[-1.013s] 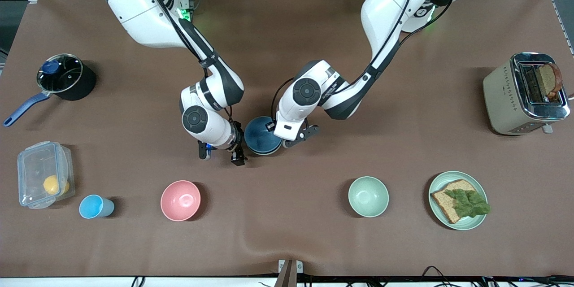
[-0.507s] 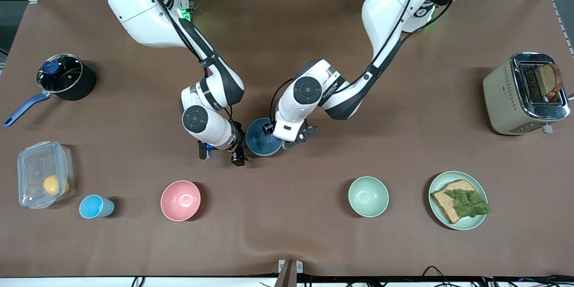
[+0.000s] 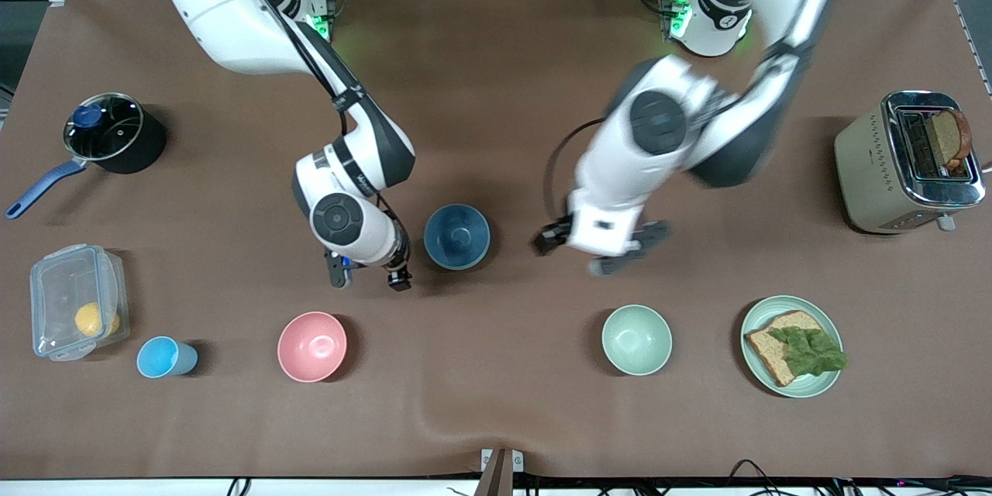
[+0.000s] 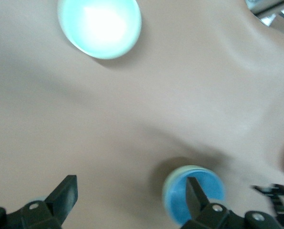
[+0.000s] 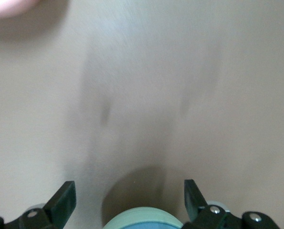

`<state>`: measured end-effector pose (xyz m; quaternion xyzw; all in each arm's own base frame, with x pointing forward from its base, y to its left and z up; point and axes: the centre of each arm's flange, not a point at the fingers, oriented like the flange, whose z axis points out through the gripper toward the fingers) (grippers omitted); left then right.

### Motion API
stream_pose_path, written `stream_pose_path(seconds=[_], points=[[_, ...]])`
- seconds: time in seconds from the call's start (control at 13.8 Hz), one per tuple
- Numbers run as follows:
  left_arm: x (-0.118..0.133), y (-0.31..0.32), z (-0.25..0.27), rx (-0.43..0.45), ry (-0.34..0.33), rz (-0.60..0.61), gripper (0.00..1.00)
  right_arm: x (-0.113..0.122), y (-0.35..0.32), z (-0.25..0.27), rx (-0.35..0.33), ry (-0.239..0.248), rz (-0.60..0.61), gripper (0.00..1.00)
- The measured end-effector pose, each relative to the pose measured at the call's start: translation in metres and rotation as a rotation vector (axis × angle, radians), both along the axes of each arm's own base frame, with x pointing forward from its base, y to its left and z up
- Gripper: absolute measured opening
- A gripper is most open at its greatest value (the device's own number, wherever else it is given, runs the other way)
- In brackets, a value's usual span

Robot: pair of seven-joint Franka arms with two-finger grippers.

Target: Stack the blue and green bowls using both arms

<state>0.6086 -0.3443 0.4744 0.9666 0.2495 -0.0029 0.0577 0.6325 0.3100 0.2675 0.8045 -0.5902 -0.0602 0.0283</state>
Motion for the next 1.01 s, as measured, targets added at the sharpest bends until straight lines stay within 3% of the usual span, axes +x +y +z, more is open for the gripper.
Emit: stream_pose_path(seconds=[0.29, 0.51, 0.8, 1.01], points=[[0.004, 0.143, 0.076, 0.093, 0.048, -0.178, 1.0, 0.022, -0.078, 0.065, 0.035, 0.035, 0.332, 1.0], [-0.003, 0.213, 0.101, 0.116, 0.057, -0.297, 1.0, 0.027, -0.159, 0.135, 0.084, 0.025, 0.629, 1.0], [-0.037, 0.252, 0.111, 0.157, 0.071, -0.4, 1.0, 0.013, -0.236, 0.237, 0.098, -0.077, 0.978, 1.0], [-0.057, 0.263, 0.117, 0.171, 0.072, -0.44, 1.0, -0.02, -0.244, 0.302, 0.082, -0.095, 1.121, 1.0]])
